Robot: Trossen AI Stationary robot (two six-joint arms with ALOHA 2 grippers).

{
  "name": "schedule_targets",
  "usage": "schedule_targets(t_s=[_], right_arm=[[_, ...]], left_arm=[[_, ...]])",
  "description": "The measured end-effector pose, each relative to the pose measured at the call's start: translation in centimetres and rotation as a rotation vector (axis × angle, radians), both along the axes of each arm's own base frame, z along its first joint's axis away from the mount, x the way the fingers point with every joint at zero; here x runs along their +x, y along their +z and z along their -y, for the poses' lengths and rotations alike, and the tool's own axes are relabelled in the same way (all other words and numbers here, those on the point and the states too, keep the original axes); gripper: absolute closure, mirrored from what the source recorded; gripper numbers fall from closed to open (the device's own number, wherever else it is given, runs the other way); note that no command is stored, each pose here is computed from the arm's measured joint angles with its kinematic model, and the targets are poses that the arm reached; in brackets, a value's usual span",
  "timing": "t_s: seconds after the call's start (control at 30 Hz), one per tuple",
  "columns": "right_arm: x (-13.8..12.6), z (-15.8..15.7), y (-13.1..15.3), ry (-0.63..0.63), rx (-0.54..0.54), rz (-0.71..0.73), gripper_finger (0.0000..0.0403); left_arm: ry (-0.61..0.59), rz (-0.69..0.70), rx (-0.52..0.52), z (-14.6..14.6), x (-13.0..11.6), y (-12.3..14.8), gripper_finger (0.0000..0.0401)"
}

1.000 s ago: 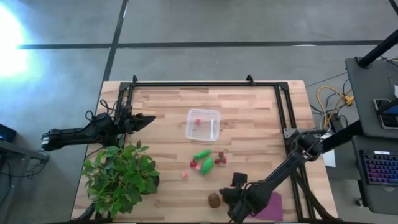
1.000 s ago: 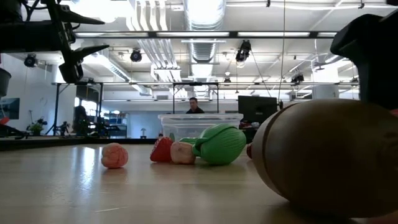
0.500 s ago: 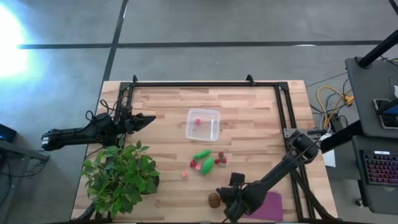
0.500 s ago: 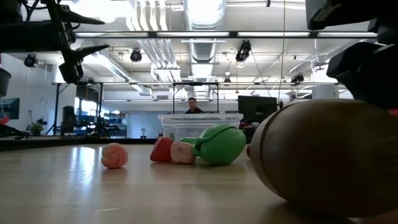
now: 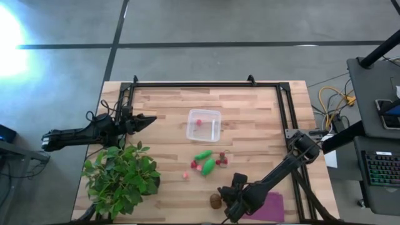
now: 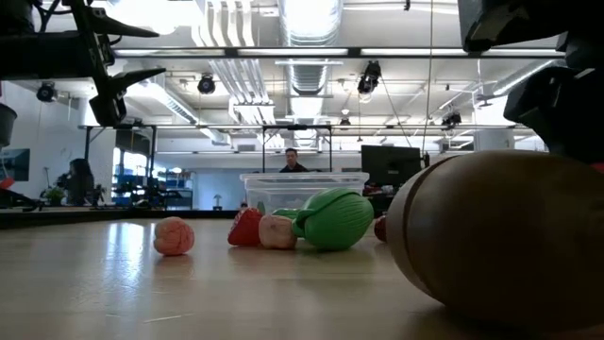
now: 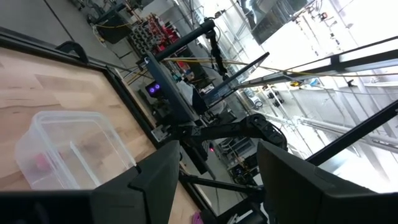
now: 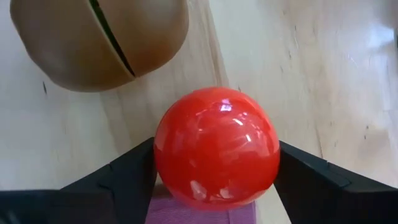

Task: Pick and placing Produce into tupperware
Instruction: Put the tomato into the transparent bin

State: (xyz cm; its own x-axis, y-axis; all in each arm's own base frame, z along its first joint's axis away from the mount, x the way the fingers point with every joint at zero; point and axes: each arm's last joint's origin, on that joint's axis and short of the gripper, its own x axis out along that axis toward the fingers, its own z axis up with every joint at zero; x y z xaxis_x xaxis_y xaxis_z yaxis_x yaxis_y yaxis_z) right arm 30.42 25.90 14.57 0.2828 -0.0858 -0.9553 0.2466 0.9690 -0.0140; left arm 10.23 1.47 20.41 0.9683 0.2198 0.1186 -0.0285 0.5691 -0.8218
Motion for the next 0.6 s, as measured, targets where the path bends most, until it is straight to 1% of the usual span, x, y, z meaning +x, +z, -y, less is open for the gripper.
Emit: schedule_targets(t_s=[0.1, 0.2, 0.27, 0.37, 0.47, 0.6], right_arm=[[0.1, 0.0, 0.7, -0.022, 0.002, 0.014, 0.0145], [0.3, 0.2, 2.0, -0.036, -0.019, 0.083, 0.0153], [0.5, 0.5, 2.6, -0.048, -0.033, 0.115, 0.0154], [0.6, 1.3, 3.4, -0.077, -0.047, 0.125, 0.0149], [0.3, 2.8, 5.1, -0.172, -0.097, 0.157, 0.0146], [0.2, 6.7, 8.5, -0.336, -0.191, 0.243, 0.0148]], left_arm=[[0.0, 0.0, 0.0, 0.0, 0.0, 0.0, 0.02], [0.0, 0.0, 0.0, 0.0, 0.0, 0.0, 0.02], [0.0, 0.0, 0.0, 0.0, 0.0, 0.0, 0.02], [0.0, 0.0, 0.0, 0.0, 0.0, 0.0, 0.02], [0.0, 0.001, 0.0, 0.0, 0.0, 0.0, 0.02], [0.0, 0.001, 0.0, 0.0, 0.0, 0.0, 0.02]])
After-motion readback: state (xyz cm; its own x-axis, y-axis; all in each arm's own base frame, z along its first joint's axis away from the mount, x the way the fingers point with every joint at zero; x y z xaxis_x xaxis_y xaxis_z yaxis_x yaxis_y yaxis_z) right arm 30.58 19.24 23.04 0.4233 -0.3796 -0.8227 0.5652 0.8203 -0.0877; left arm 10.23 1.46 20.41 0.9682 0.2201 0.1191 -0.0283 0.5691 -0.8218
